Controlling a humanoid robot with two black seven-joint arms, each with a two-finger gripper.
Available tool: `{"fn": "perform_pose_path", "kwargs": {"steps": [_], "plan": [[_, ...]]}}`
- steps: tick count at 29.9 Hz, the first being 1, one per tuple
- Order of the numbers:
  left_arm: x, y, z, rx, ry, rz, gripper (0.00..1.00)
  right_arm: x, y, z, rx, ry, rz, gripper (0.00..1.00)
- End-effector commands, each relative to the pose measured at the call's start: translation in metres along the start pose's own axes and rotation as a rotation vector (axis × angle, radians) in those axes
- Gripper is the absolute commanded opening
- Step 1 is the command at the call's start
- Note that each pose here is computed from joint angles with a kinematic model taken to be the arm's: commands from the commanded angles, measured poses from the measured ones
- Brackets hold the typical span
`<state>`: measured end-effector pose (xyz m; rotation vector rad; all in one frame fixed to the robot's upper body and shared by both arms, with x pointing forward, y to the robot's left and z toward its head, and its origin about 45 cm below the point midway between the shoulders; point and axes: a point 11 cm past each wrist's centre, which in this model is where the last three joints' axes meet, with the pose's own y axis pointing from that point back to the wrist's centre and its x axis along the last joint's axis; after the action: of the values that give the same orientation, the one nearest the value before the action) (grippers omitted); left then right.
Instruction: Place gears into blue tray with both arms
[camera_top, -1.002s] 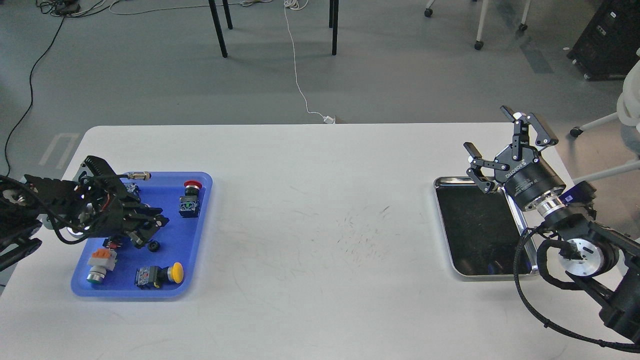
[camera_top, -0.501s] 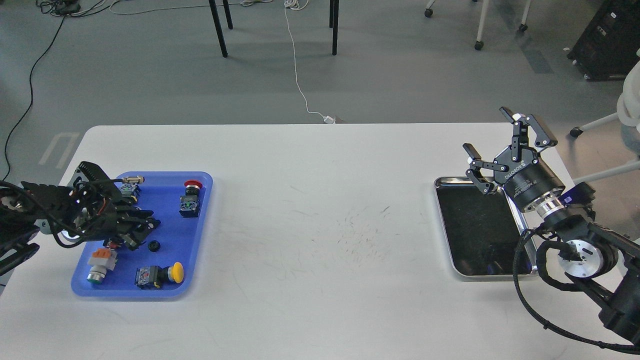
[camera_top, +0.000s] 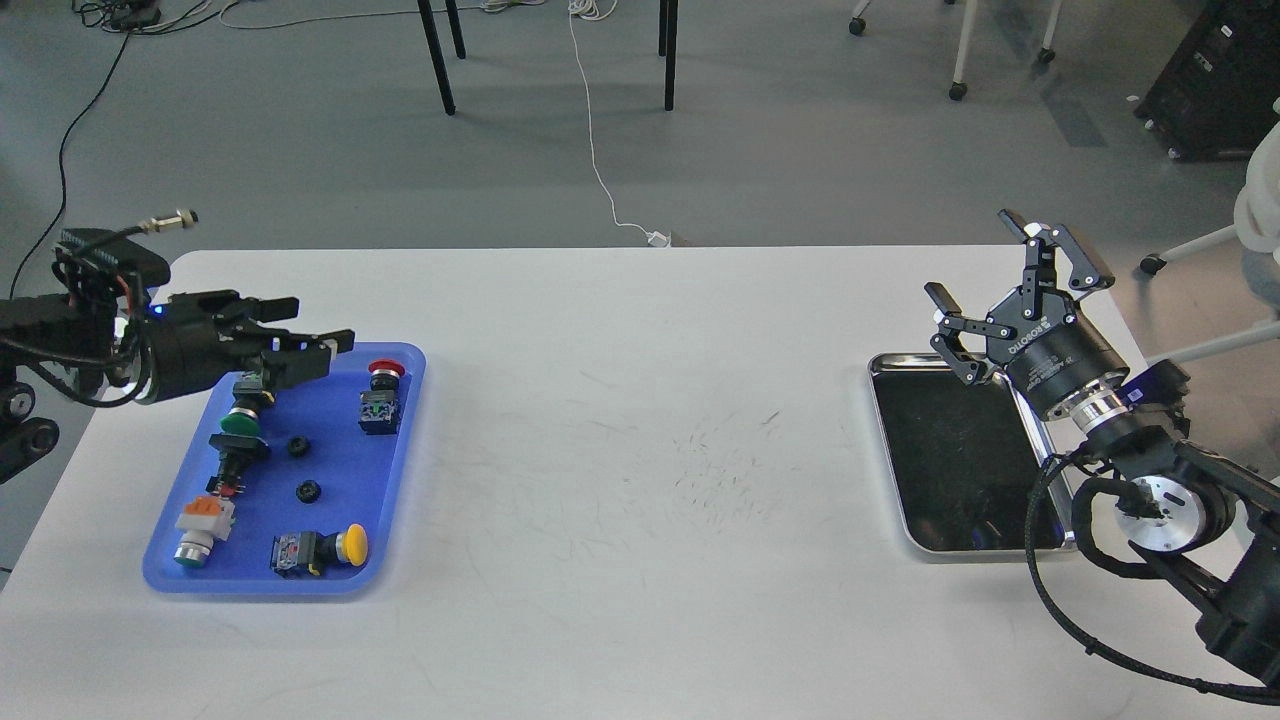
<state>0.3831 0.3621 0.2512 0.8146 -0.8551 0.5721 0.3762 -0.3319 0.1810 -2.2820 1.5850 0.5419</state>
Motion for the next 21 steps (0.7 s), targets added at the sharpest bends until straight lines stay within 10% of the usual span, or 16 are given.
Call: {"fn": "perform_pose_path", "kwargs": {"steps": [1,10,21], "plan": [[0.015,-0.010,0.029,-0.144,0.403,0.177,0.98,0.001,-0.001,-0.001,0.000,0.007,0.007,0.97],[-0.020,-0.026,0.038,-0.364,1.064,0.502,0.98,-0.001,-0.003,0.018,-0.040,0.102,0.051,0.98],[-0.090,-0.049,0.039,-0.324,1.398,0.453,0.98,-0.002,0.000,0.026,-0.046,0.084,0.063,0.99]]}}
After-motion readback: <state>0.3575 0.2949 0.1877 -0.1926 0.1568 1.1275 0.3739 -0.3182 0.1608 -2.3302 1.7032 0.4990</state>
